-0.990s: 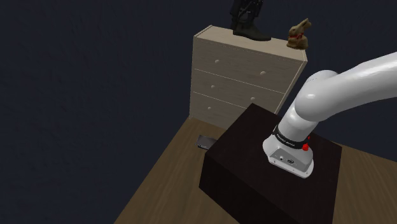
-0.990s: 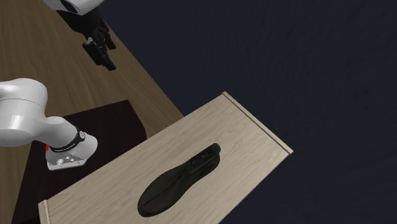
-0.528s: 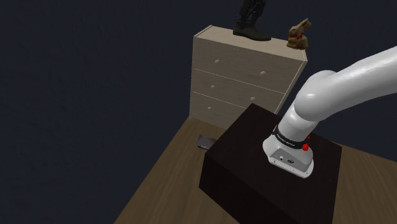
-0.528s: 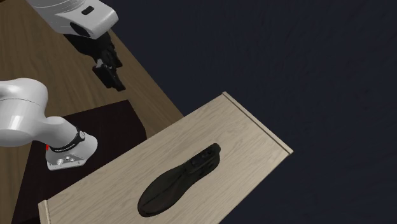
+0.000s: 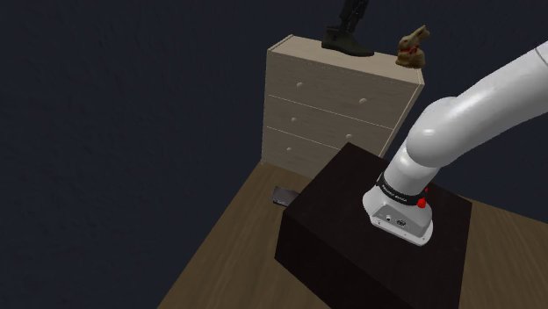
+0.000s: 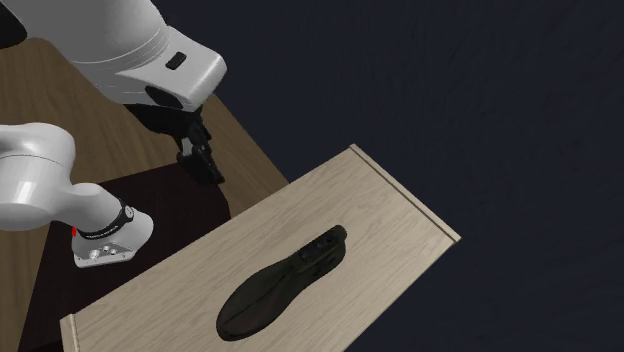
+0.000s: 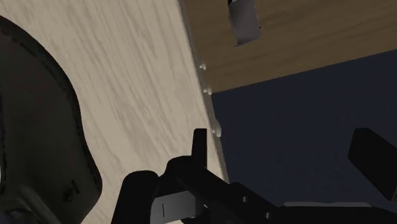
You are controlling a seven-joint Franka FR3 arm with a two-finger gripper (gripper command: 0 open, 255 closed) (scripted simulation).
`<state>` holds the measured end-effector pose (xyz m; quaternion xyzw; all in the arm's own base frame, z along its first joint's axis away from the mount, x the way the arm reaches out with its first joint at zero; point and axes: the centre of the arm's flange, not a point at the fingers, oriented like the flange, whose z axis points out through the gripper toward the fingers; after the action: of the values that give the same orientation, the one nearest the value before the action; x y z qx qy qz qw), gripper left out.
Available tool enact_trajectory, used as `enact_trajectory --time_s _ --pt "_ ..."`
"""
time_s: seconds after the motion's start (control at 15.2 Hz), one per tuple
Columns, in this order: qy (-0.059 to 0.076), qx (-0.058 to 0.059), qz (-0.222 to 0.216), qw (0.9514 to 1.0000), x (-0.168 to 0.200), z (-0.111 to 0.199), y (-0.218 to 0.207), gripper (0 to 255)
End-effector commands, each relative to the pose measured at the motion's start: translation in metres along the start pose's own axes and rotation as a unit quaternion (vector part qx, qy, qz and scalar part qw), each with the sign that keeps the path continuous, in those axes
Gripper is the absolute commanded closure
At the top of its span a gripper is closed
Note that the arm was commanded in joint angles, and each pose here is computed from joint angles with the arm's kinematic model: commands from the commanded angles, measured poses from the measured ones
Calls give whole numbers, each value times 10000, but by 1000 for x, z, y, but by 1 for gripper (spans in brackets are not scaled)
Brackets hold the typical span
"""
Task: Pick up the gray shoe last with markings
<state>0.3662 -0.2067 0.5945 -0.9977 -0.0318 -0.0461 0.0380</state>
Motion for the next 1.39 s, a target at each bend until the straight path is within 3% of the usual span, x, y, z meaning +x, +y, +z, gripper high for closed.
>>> enact_trajectory --time_s 0.0,0.92,1.32 --pt "-14 -17 -140 9999 6 0 26 0" --pt "-113 -82 -1023 9947 71 2 198 0" --pt "-115 -84 -1039 9945 70 28 203 0"
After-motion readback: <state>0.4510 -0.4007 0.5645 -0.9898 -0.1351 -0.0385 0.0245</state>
